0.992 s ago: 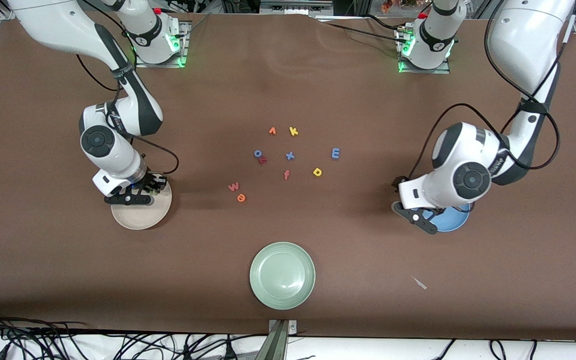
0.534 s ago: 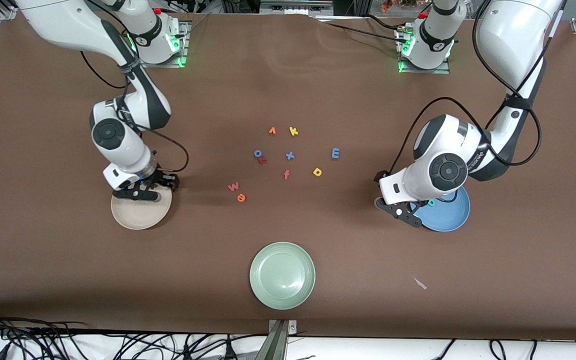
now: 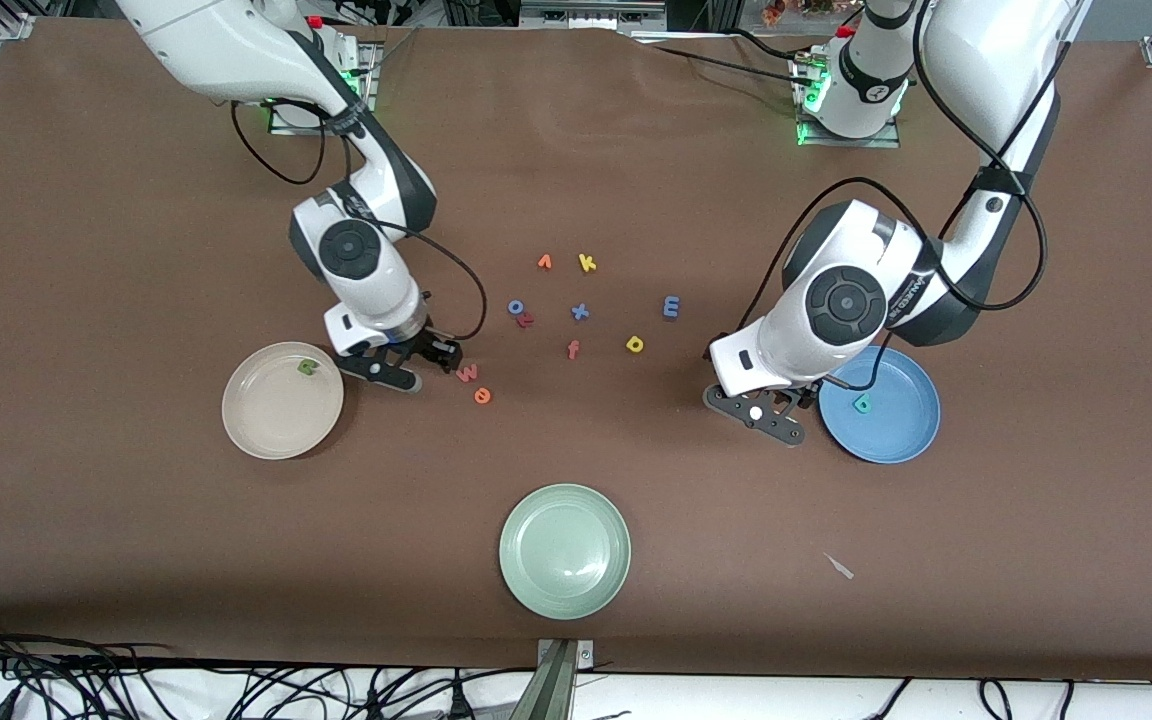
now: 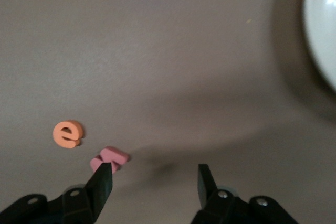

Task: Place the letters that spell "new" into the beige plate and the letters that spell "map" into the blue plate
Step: 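Grasp the pink m with the right gripper while the left gripper reaches yellow a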

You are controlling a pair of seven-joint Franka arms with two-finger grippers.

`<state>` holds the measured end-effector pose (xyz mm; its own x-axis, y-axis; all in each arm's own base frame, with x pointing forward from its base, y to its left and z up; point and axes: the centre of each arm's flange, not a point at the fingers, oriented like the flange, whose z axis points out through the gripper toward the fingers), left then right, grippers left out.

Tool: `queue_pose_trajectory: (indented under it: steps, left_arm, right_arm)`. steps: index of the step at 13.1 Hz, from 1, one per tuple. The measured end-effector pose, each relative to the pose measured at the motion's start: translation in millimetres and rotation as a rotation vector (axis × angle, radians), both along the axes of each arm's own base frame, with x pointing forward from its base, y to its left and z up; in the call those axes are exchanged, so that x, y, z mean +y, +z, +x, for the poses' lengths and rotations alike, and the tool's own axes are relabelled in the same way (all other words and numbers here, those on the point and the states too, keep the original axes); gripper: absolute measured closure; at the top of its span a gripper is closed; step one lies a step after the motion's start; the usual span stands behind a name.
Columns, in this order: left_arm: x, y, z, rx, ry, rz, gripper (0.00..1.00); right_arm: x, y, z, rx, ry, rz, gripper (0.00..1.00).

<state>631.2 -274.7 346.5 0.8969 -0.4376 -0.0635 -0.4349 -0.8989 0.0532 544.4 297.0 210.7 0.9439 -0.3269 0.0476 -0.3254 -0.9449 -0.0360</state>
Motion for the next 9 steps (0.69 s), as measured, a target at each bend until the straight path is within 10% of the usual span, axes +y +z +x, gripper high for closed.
queue_pose_trajectory:
  steps: [9]
  left_arm:
    - [-0.2, 16.8, 4.1, -0.028, 0.006, -0.011, 0.0]
  right_arm:
    - [26.6, -25.5, 18.5, 0.005, -0.034, 0.026, 0.26]
